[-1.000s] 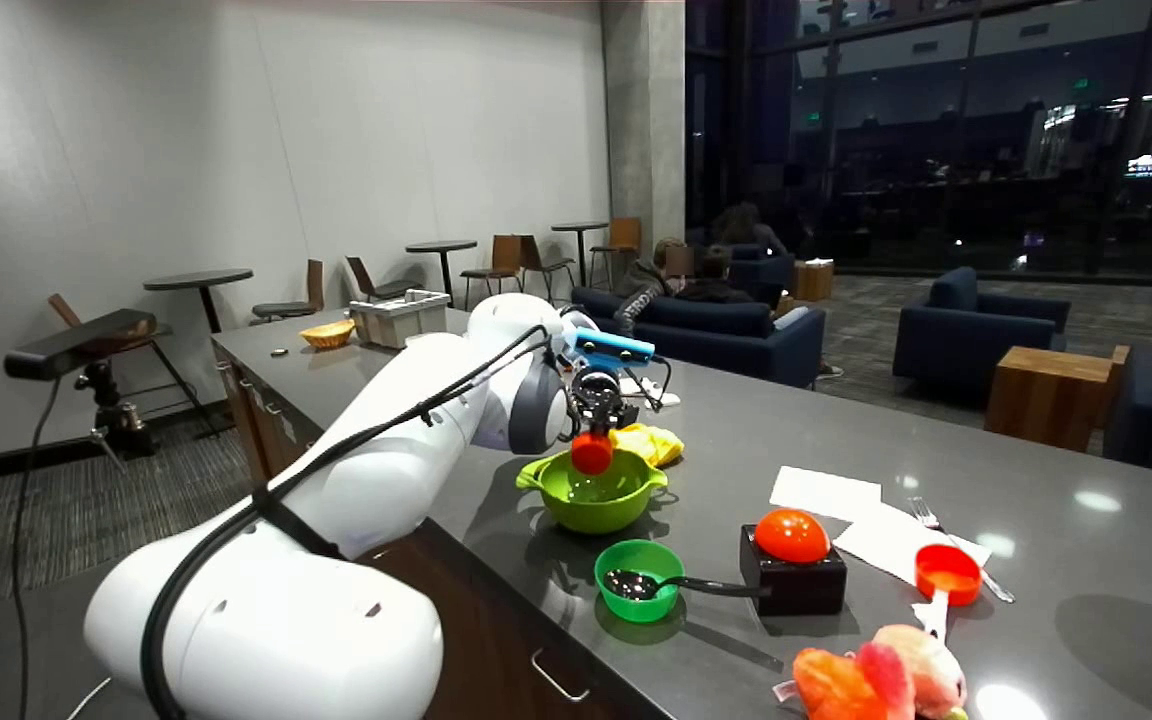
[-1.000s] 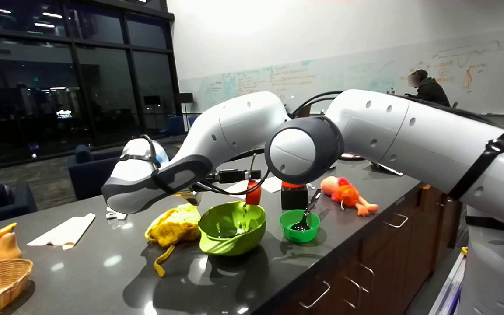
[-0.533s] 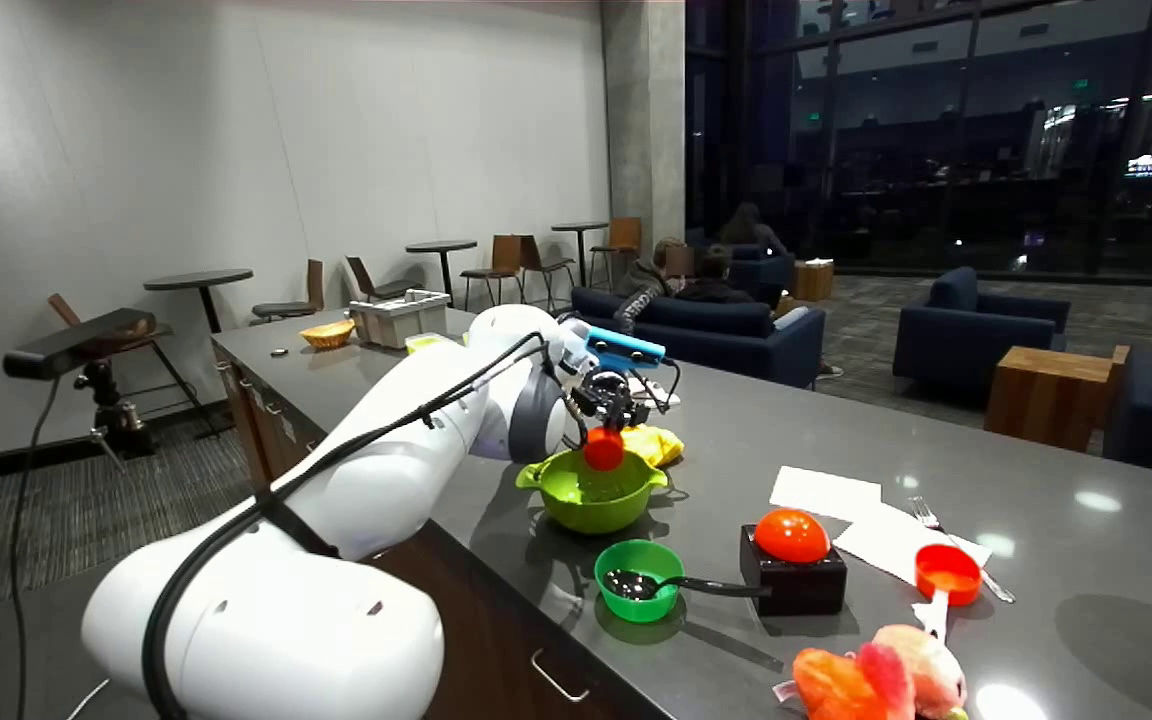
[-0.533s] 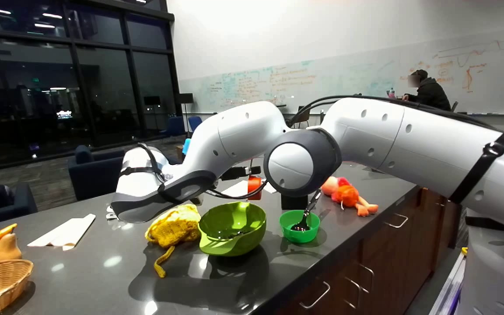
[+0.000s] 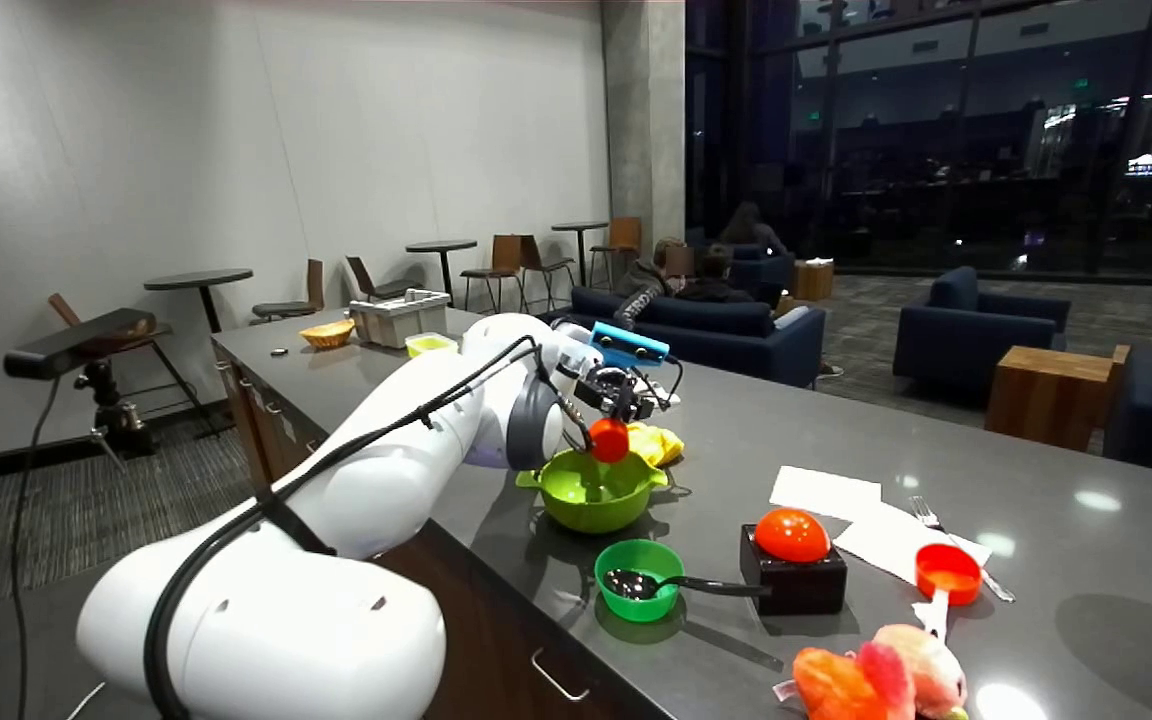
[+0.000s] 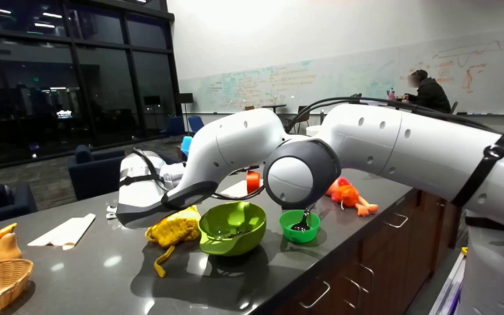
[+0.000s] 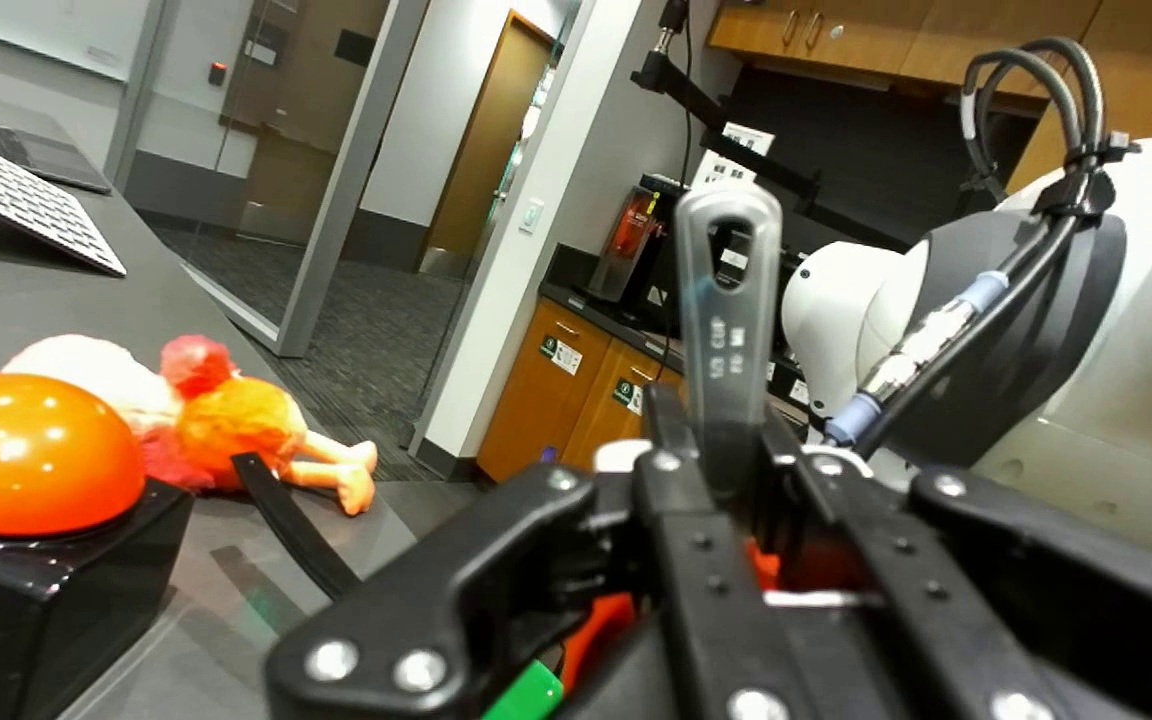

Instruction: Empty the contents of the smaller measuring cup into the green bowl

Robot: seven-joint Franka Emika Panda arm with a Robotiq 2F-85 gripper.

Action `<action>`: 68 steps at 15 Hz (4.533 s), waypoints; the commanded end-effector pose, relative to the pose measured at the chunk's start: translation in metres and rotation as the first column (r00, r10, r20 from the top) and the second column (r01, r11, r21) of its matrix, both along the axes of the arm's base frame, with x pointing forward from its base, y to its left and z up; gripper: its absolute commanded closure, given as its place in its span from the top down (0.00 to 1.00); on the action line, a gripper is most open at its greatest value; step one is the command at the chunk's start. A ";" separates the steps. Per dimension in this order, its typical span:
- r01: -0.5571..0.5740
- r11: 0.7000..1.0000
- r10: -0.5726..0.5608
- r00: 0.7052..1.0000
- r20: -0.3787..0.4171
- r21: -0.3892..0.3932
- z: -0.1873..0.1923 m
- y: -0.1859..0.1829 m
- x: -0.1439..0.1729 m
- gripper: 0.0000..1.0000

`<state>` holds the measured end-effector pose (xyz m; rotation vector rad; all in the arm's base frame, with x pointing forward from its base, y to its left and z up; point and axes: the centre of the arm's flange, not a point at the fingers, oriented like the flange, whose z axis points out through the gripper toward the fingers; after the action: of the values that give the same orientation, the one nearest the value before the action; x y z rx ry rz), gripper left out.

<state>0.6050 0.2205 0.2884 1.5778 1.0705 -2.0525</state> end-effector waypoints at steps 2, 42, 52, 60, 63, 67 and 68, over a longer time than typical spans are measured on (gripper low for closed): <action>0.022 1.000 -0.022 1.000 -0.014 0.003 0.007 0.031 0.047 0.04; -0.178 0.678 -0.151 0.916 0.373 0.713 0.033 0.025 0.061 0.04; -0.288 0.643 -0.237 0.805 0.543 0.709 0.082 0.001 0.084 0.04; -0.420 0.630 -0.261 0.678 0.687 0.654 0.068 -0.030 0.109 0.04; -0.445 0.615 -0.294 0.637 0.713 0.651 0.059 -0.052 0.123 0.04; -0.455 0.596 -0.339 0.604 0.721 0.661 0.041 -0.080 0.139 0.04; -0.460 0.588 -0.352 0.595 0.723 0.665 0.037 -0.087 0.142 0.04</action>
<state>0.7542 0.1529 0.3364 2.4038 1.6887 -0.4728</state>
